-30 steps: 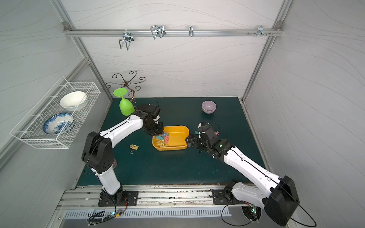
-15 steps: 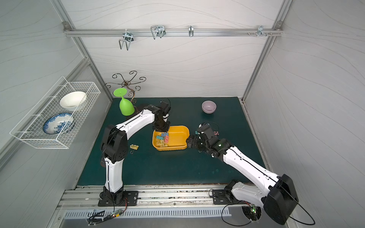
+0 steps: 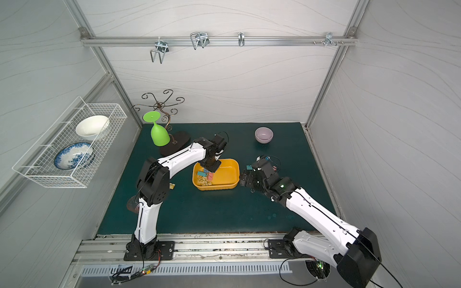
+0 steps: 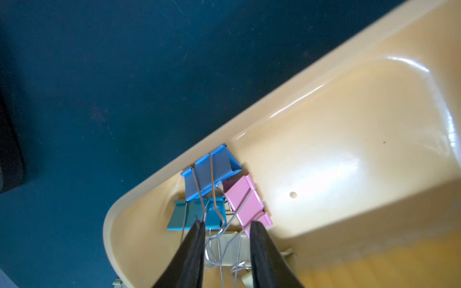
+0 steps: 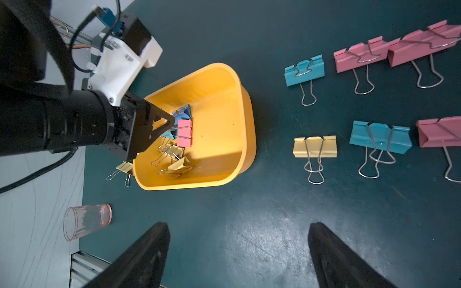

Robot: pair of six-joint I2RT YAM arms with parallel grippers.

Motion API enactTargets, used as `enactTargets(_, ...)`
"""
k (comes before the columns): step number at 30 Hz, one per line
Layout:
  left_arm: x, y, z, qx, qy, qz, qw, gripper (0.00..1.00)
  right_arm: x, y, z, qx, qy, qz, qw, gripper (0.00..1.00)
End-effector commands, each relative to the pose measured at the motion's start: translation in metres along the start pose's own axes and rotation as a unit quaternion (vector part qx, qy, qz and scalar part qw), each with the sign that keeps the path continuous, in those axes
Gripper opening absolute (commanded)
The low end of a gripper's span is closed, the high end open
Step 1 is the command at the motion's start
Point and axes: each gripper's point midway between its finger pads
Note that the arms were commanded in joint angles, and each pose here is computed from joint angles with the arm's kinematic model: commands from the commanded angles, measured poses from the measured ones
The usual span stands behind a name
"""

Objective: Take out the binder clips from the storage box
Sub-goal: Pick up the binder clip from the storage box.

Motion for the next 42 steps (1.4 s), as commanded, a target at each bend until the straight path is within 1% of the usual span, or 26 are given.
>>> enactTargets(1,-0.003,0.006,0.010,-0.029,0.041,-0.004,0.999,0.34,0.004,-0.001,-0.010,-0.005,-0.018,-0.005,1.000,0.91)
enactTargets(7,-0.010,0.003,0.013,-0.045,0.060,0.003,0.997,0.33,0.004,-0.002,-0.014,-0.006,-0.021,-0.005,1.000,0.91)
enactTargets(11,-0.015,0.001,0.010,-0.049,0.057,0.006,0.997,0.32,0.005,-0.002,-0.017,-0.011,-0.029,-0.006,1.000,0.91)
enactTargets(20,-0.021,-0.004,0.005,-0.058,0.050,0.016,0.997,0.32,0.015,0.002,-0.026,-0.020,-0.032,-0.033,0.999,0.91)
enactTargets(28,-0.015,-0.011,0.000,-0.062,0.041,0.025,0.997,0.33,0.015,0.001,-0.027,-0.025,-0.033,-0.031,0.999,0.91)
enactTargets(34,-0.021,-0.015,0.001,-0.069,0.049,0.029,0.996,0.33,0.013,0.000,-0.027,-0.026,-0.032,-0.029,0.999,0.91)
enactTargets(37,-0.019,-0.012,0.004,-0.066,0.057,0.022,0.996,0.28,0.013,0.000,-0.027,-0.026,-0.032,-0.029,0.999,0.91)
enactTargets(39,-0.017,-0.009,0.003,-0.068,0.054,0.016,0.996,0.20,0.014,0.000,-0.027,-0.025,-0.033,-0.029,0.999,0.91)
enactTargets(42,-0.012,-0.002,0.002,-0.066,0.051,0.003,0.996,0.12,0.015,0.000,-0.028,-0.024,-0.034,-0.030,0.999,0.91)
Point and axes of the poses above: each gripper's point midway between its finger pads, its own x axis back along the fingers, its own z axis along the line the jaws close on, y = z × x, and after that the axes turned 6 degrees about -x, right-handed
